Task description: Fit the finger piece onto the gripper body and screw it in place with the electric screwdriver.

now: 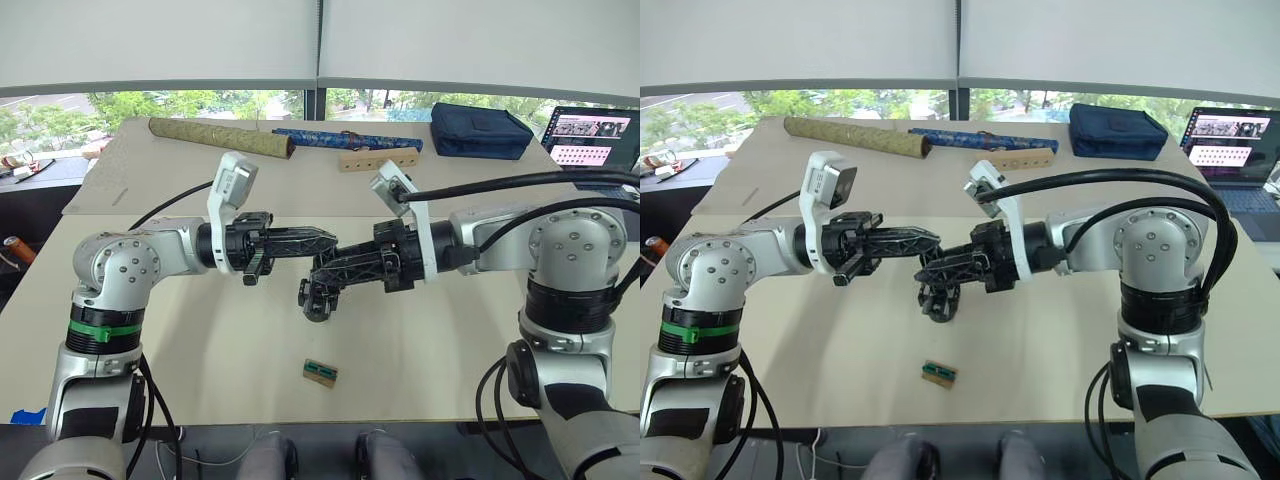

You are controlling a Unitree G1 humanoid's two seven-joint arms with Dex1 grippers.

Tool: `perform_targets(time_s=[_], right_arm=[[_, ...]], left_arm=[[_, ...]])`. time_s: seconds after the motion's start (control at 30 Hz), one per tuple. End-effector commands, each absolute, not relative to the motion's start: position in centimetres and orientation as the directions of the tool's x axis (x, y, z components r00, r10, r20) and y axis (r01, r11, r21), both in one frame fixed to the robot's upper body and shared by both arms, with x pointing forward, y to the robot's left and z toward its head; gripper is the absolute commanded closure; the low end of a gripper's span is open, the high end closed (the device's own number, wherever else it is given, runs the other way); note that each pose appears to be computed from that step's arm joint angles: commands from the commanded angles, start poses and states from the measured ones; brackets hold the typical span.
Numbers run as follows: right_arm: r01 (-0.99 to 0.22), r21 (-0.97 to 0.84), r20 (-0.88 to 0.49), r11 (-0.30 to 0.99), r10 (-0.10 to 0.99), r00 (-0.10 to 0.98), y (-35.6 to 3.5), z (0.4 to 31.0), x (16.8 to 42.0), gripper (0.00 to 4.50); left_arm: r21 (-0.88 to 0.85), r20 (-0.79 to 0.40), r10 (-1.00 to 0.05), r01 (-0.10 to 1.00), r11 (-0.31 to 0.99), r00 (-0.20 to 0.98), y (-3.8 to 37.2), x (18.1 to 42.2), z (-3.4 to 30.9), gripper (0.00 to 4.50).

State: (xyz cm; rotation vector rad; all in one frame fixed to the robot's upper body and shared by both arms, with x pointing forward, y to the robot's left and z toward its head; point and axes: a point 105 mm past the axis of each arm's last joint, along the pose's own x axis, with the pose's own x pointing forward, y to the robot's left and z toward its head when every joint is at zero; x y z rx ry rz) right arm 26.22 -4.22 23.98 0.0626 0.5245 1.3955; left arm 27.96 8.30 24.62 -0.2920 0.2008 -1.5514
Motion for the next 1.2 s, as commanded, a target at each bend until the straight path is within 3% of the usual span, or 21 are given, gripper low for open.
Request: perform_targets(time_s=[0.03, 0.2, 0.37, 0.47, 0.57, 0.63, 0.73, 0.9, 0.97, 1.2], right_arm=[[-0.933, 0.329, -0.289, 0.147, 0.956, 0.048, -4.2, 24.6, 25.3, 4.09], [-0.941, 0.302, -0.284, 0.154, 0.957, 0.065, -4.7, 24.4, 25.1, 4.09], [-0.947, 0.280, -0.259, 0.155, 0.962, 0.081, -5.3, 24.7, 25.0, 4.09], [-0.967, 0.210, -0.200, 0.143, 0.975, 0.100, -5.9, 25.3, 24.8, 4.09], [-0.983, 0.132, -0.119, 0.124, 0.987, 0.109, -6.4, 25.9, 24.8, 4.09], [-0.988, 0.092, -0.041, 0.126, 0.992, 0.123, -7.0, 26.3, 25.0, 4.09], [-0.990, -0.001, -0.060, 0.141, 0.988, 0.141, -7.6, 24.9, 25.3, 4.09], [-0.970, -0.211, -0.022, 0.119, 0.992, 0.126, -7.6, 23.5, 25.6, 4.09], [-0.966, -0.242, -0.036, 0.092, 0.994, 0.104, -7.6, 22.7, 25.4, 4.09], [-0.960, -0.275, -0.090, 0.046, 0.993, 0.074, -7.2, 20.6, 25.1, 4.09]], left_arm=[[-0.239, 0.060, -0.993, 0.967, 0.086, 0.103, 8.5, 28.9, 25.4, 4.50], [-0.227, 0.080, -0.996, 0.974, 0.026, 0.045, 9.2, 27.4, 26.8, 2.42], [-0.155, 0.083, -0.991, 0.983, 0.094, 0.107, 11.2, 27.5, 27.8, 0.01], [0.056, 0.008, -0.974, 0.972, 0.226, 0.226, 14.1, 28.8, 26.6, 0.00], [0.275, -0.072, -0.959, 0.930, 0.244, 0.273, 16.6, 29.4, 24.7, 0.00], [0.330, -0.185, -0.934, 0.914, 0.235, 0.306, 18.6, 29.8, 21.6, 0.00], [0.312, -0.310, -0.903, 0.929, 0.197, 0.296, 20.3, 29.6, 17.8, 0.00], [0.250, -0.295, -0.907, 0.940, 0.231, 0.301, 19.5, 30.1, 14.3, 0.00], [0.187, -0.296, -0.926, 0.965, 0.185, 0.235, 18.2, 29.7, 12.6, 0.00], [0.201, -0.297, -0.930, 0.966, 0.161, 0.217, 13.3, 31.6, 9.8, 0.00]])
